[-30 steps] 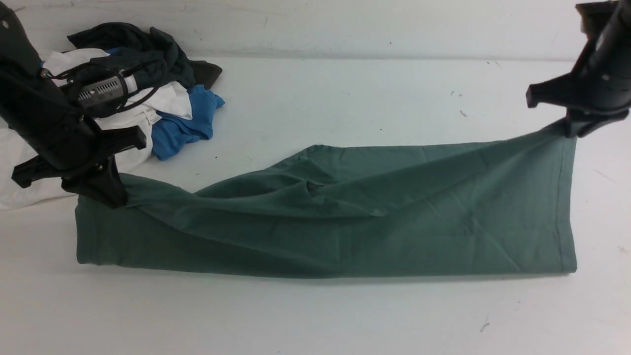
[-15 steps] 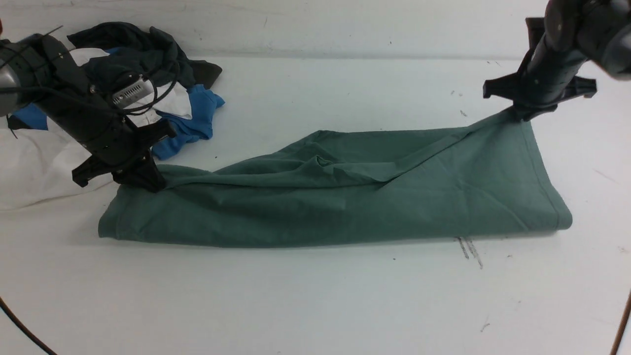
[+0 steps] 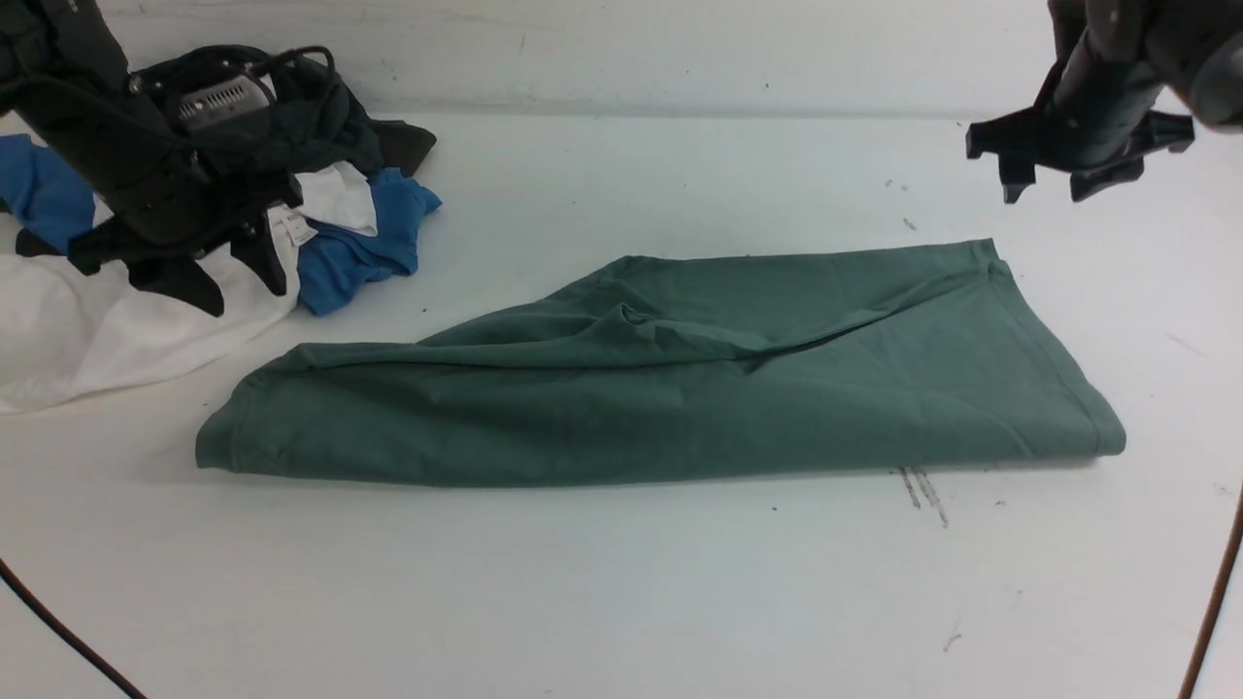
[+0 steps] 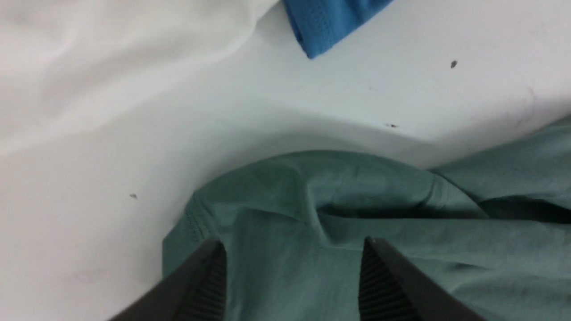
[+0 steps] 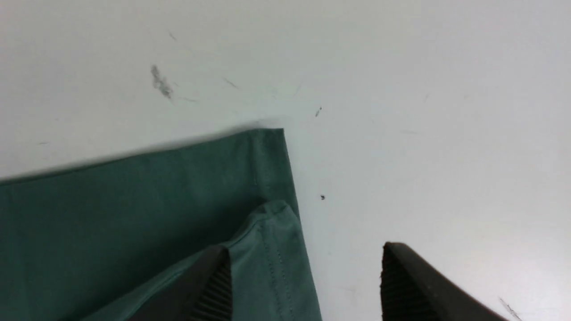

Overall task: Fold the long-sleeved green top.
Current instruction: Use both arms to drag the lower edge of the fabric forward and fold it over the upper edge

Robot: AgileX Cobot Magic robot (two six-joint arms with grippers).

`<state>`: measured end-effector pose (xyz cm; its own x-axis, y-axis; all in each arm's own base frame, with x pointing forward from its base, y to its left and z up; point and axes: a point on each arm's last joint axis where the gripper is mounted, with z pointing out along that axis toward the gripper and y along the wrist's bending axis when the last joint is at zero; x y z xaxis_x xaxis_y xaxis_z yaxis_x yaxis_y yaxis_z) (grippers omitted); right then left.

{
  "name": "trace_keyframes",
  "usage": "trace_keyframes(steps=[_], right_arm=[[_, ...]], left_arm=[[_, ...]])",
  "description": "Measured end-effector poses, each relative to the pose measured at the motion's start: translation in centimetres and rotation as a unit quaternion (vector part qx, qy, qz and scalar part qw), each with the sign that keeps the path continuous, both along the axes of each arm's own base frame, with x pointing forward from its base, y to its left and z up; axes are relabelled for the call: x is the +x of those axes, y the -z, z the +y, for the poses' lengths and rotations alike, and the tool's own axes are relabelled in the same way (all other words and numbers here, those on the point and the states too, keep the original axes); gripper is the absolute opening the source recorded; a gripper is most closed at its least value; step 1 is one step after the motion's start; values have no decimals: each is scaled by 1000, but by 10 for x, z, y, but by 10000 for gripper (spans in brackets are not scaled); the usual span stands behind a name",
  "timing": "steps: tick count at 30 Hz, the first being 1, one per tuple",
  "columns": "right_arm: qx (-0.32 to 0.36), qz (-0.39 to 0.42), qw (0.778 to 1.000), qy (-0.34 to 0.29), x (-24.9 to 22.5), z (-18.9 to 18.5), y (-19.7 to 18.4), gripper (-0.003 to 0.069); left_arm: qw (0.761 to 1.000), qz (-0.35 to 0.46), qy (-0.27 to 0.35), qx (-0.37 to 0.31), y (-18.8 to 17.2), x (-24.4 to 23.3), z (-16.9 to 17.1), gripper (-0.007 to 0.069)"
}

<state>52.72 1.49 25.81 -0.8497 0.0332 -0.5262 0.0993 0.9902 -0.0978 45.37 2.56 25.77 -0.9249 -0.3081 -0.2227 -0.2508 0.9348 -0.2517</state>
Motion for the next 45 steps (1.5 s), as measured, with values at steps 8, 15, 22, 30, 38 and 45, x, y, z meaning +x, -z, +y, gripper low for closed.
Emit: trace_keyframes(steps=[8, 15, 22, 30, 38, 45], right_arm=[[63, 45, 996, -41, -51, 10, -31, 423], [59, 126, 989, -42, -120, 6, -24, 423], [30, 214, 976, -37, -132, 0, 31, 428], [51, 258, 965, 7, -118, -28, 87, 462], [85, 280, 956, 18, -115, -37, 106, 439], [94, 283, 955, -1, -115, -35, 107, 204]], left_arm=[[998, 46, 42, 18, 15, -26, 0, 370], [990, 130, 51, 21, 55, -47, 0, 353], [988, 146, 50, 31, 71, -44, 3, 353], [987, 146, 50, 30, 71, -44, 2, 353], [985, 147, 89, 24, 78, -42, -5, 309], [980, 152, 126, 22, 93, -39, -11, 74]])
